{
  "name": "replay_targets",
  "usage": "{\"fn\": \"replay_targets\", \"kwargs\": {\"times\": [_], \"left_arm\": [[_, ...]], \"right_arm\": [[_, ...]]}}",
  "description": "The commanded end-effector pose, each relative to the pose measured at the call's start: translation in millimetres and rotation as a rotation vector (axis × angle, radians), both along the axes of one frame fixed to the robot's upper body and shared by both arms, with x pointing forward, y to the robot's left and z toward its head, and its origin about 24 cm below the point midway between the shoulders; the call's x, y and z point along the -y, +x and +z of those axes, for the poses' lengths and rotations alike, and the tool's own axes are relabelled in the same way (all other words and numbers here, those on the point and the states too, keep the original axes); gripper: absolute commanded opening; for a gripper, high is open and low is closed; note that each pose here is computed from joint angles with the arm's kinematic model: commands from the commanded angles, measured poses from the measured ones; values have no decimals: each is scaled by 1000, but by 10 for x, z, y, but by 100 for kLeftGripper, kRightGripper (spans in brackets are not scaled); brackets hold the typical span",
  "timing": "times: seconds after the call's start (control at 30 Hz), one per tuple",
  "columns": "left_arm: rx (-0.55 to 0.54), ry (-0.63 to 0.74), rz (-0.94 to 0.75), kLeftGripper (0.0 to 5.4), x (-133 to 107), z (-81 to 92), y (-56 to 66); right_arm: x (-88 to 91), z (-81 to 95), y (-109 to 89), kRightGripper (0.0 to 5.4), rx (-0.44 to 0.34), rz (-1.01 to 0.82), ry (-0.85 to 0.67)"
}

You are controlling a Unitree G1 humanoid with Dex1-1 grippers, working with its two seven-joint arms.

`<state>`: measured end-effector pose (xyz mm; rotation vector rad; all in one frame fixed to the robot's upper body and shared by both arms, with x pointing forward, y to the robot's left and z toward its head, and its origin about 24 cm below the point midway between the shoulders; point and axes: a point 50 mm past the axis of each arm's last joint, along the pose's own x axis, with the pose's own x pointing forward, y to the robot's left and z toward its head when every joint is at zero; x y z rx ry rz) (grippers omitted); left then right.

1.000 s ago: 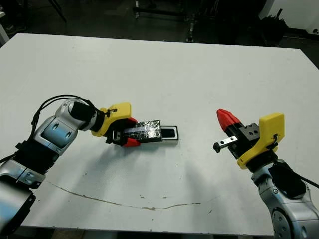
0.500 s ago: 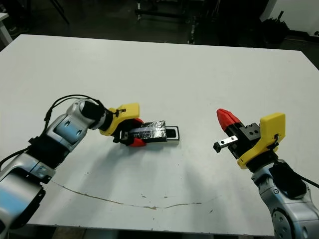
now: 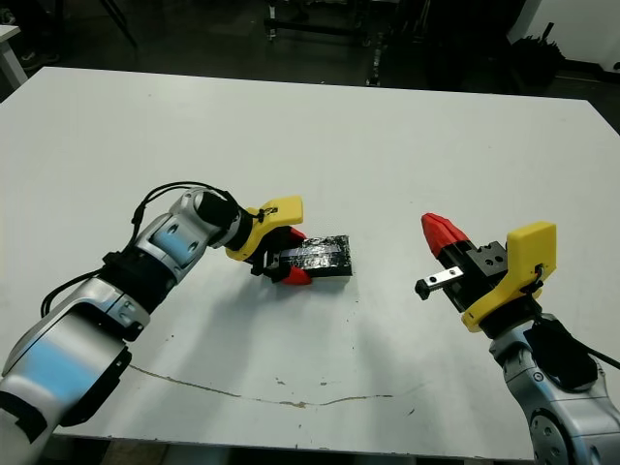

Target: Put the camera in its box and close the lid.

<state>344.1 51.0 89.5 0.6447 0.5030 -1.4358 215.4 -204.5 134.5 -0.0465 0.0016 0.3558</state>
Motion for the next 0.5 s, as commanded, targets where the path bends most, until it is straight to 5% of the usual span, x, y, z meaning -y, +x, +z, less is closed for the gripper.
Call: {"fn": "replay_targets", "kwargs": {"times": [0.03,0.5], "left_arm": [[-105,0,-149,315,436,-236,-271],[-75,102,-145,325,771,-311,-471]], "right_arm": [[31,1,-15,0,6,-23,-18],[35,0,-13,0,9,-20,0]]}}
